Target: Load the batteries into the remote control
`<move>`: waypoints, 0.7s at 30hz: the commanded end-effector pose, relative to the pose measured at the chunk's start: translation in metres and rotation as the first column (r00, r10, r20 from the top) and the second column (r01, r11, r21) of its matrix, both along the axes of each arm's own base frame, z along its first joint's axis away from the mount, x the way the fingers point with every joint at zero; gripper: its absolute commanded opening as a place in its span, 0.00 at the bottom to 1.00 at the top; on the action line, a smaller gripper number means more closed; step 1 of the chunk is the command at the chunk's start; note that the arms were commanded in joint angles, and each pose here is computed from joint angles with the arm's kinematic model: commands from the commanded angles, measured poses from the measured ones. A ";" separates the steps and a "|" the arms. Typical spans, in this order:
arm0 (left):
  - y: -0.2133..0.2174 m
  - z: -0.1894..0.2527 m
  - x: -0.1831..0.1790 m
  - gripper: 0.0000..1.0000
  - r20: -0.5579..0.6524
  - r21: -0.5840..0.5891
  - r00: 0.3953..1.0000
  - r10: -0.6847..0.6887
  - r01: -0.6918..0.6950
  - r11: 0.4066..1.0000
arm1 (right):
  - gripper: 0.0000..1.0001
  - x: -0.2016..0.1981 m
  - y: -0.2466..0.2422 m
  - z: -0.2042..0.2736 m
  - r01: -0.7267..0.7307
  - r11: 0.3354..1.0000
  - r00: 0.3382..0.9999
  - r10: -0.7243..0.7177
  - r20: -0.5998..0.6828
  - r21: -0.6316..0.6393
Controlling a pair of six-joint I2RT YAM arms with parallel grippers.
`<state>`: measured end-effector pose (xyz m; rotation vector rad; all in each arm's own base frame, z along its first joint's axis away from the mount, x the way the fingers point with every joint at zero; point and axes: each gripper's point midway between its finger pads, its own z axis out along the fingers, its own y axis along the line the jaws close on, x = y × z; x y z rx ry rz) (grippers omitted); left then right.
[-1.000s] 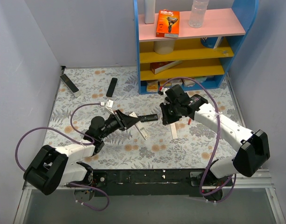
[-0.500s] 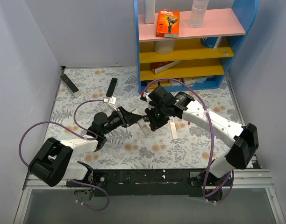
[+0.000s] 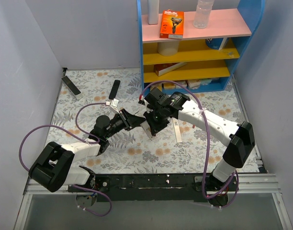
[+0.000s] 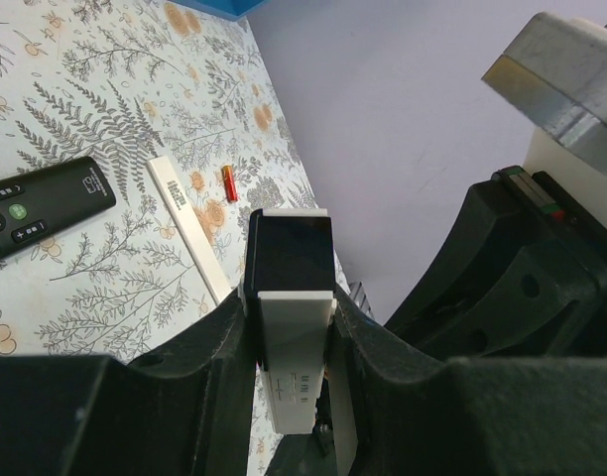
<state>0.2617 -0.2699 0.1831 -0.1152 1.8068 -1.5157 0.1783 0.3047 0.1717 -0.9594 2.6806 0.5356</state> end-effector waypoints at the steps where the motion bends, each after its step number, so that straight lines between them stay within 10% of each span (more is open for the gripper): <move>1: 0.004 0.014 0.002 0.00 0.008 -0.047 0.999 0.033 -0.033 0.998 | 0.01 0.001 0.005 0.010 0.009 1.000 1.000 -0.009 -0.003 0.001; 21: 0.007 0.018 -0.002 0.00 -0.053 -0.105 0.998 0.042 -0.047 0.993 | 0.01 0.005 0.002 0.002 0.005 0.997 1.000 -0.006 -0.024 -0.074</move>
